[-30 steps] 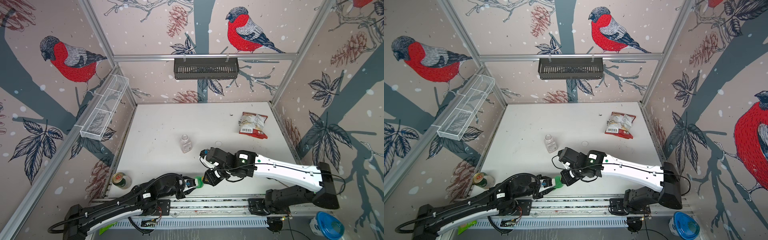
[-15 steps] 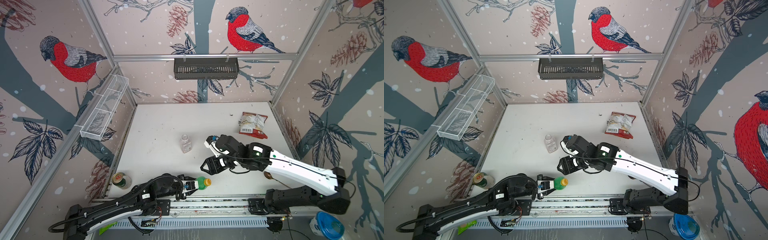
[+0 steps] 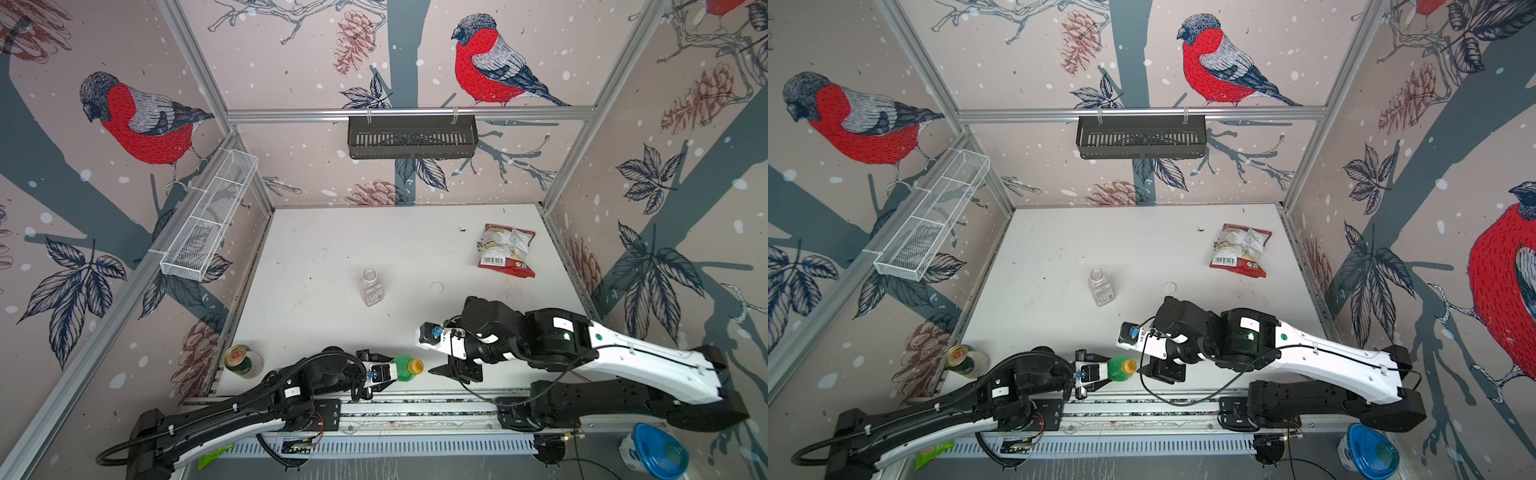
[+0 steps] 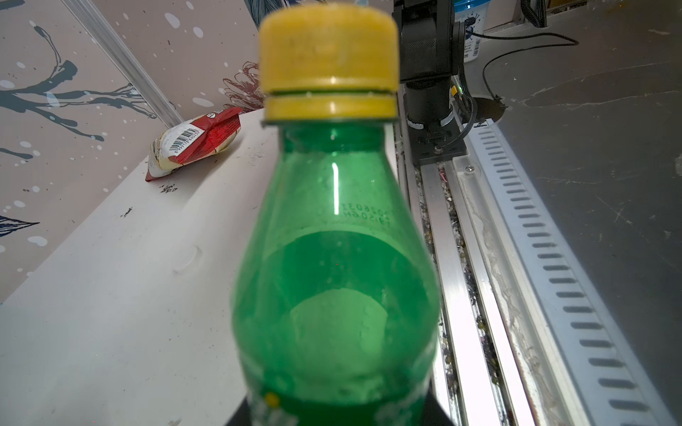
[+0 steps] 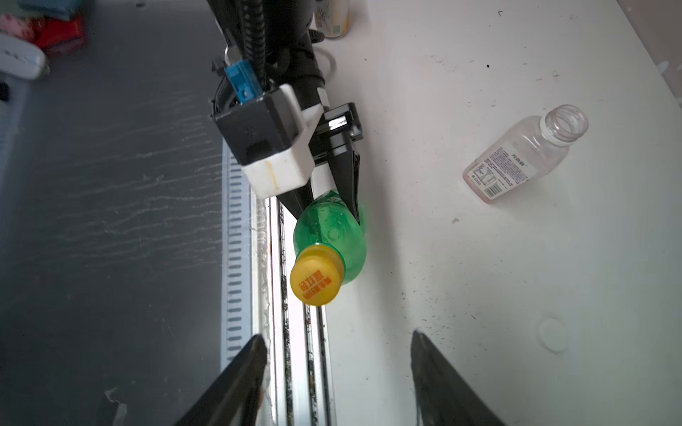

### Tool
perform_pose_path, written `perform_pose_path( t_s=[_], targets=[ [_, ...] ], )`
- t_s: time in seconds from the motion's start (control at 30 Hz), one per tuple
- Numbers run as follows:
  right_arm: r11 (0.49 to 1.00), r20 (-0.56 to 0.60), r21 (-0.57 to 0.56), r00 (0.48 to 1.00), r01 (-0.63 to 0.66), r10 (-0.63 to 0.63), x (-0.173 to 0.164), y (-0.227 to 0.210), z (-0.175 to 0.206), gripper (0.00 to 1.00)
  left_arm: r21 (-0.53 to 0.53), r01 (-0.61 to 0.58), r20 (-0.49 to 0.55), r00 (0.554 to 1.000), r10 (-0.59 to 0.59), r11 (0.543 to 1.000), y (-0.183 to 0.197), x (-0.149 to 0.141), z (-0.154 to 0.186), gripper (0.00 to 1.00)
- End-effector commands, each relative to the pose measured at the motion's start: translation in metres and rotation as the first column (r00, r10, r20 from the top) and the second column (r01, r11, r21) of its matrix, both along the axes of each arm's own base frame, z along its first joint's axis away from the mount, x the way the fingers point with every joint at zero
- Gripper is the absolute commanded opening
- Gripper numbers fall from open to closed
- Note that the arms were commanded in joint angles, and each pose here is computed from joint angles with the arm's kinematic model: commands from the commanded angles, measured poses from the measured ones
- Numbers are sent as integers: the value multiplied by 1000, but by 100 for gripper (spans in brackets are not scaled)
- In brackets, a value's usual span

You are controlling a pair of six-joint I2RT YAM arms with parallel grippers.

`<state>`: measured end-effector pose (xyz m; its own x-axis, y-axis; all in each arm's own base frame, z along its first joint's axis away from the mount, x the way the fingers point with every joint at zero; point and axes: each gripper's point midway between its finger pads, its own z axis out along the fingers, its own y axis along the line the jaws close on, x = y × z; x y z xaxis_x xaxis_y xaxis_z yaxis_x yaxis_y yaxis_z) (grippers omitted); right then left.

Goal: Screw on the bottle caps
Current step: Screw the bottle cap onto the plastic bottle.

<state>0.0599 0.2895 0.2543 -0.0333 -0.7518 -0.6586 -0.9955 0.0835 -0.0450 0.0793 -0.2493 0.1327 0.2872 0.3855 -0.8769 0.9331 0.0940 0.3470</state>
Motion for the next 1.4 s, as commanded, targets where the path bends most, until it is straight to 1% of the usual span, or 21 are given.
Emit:
perform_pose_path(
  t_s=[0.0, 0.13, 0.23, 0.47, 0.6, 0.67, 0.77, 0.93, 1.0, 1.1, 1.2, 1.27, 1.3, 1.37],
  targets=[
    [987, 157, -101, 978, -121, 136, 5, 2, -14, 61, -35, 16, 13, 1000, -15, 999, -4, -1, 10, 5],
    [974, 212, -151, 957, -168, 197, 3, 13, -26, 58, -32, 12, 13, 1000, -11, 999, -3, -1, 10, 5],
    [971, 251, -162, 945, -174, 211, 3, 21, -29, 54, -30, 12, 12, 1000, -12, 999, -3, -1, 9, 5],
    [971, 275, -139, 935, -194, 226, -3, 34, -31, 45, -34, 15, 13, 1000, -15, 999, -3, -1, 10, 5],
    [970, 273, -152, 935, -188, 224, -4, 37, -36, 40, -36, 16, 14, 1000, -15, 999, -3, -1, 10, 5],
    [972, 279, -155, 936, -176, 214, -3, 37, -39, 38, -36, 15, 14, 1000, -14, 999, -3, -1, 10, 5],
    [979, 293, -143, 938, -147, 184, 0, 41, -39, 32, -38, 15, 15, 1000, -15, 999, -3, -1, 11, 5],
    [992, 306, -112, 949, -51, 83, 12, 43, -40, 16, -43, 15, 19, 1000, -14, 999, -3, -1, 13, 5],
    [995, 278, -93, 959, -24, 49, 12, 44, -40, 11, -41, 13, 20, 1000, -12, 999, -3, -1, 12, 5],
    [999, 196, -46, 981, 23, -14, 10, 49, -40, 2, -43, 13, 22, 1000, -12, 999, -3, -1, 13, 5],
    [994, 44, 19, 994, 104, -105, 12, 56, -37, 0, -43, 13, 23, 1000, -12, 999, -3, -1, 13, 5],
    [987, -62, 47, 986, 156, -153, 14, 59, -35, 0, -41, 14, 23, 1000, -13, 999, -3, -1, 12, 5],
    [981, -105, 56, 978, 188, -182, 16, 60, -33, 0, -43, 12, 24, 1000, -11, 999, -3, -1, 13, 5],
    [977, -171, 34, 964, 211, -202, 16, 64, -41, 0, -42, 12, 23, 1000, -11, 999, -3, 0, 12, 5]
  ],
)
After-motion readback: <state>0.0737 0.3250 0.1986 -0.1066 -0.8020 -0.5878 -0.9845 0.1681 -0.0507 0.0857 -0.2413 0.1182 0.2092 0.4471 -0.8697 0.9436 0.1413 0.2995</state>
